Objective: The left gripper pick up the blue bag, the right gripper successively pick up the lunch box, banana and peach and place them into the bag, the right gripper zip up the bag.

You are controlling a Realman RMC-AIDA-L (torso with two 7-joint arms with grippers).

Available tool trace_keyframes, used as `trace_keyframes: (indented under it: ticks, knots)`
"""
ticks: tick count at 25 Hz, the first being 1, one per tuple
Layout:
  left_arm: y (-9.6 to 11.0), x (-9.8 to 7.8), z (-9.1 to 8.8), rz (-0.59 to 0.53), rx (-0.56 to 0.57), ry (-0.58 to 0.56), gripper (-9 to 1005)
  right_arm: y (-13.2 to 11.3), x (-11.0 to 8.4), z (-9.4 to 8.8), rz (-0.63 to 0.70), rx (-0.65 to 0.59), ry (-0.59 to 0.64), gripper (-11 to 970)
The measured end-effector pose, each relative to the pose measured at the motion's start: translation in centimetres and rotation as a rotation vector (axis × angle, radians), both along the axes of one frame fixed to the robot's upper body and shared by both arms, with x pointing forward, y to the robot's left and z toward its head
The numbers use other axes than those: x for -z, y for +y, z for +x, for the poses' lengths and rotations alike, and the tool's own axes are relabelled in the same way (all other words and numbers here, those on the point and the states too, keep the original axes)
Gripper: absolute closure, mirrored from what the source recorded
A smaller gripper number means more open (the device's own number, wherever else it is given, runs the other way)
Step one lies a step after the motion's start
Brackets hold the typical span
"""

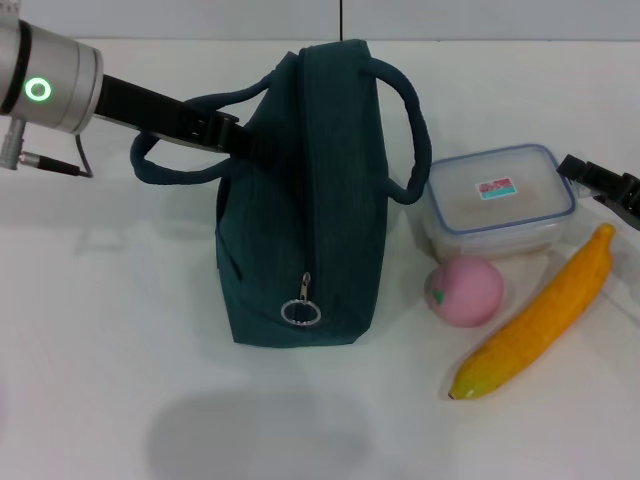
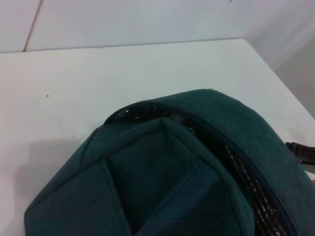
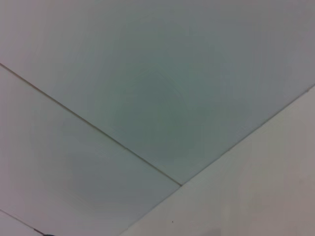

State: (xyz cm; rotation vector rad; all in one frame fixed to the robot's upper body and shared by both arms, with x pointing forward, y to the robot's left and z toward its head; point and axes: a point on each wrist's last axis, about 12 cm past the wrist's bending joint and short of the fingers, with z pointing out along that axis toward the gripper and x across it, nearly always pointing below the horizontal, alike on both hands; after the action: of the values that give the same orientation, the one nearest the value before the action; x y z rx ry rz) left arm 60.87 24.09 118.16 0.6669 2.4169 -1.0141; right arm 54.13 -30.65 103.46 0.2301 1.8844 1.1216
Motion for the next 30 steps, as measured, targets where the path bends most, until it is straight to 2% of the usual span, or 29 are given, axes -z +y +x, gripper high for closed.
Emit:
trace_keyframes:
  ticks: [4, 9, 14, 22, 30]
  knots:
    - [-0.14, -0.08, 0.04, -0.001, 0.003, -0.002, 948, 0.33, 0.07, -0.06, 0.012, -0.008, 0.004, 553]
    - [-0.30, -0.09, 0.05, -0.003, 0.006, -0.003, 948, 0.47, 0.04, 0.01, 0.031, -0.007, 0.017, 733]
    - [-0.31, -0.10, 0.05, -0.003, 0.006, -0.003, 948, 0.37, 0.03, -0.03, 0.068, 0.009, 0.040, 842]
    - [-0.32, -0.04, 0.02, -0.004, 0.006, -0.002, 949, 0.19, -0.24, -0.46, 0.144, 0.024, 0.038, 861]
    - [-0.42, 0.00, 0.00, -0.004, 0.012, -0.007, 949, 0.32, -0.06, -0.70, 0.273, 0.050, 0.135, 863]
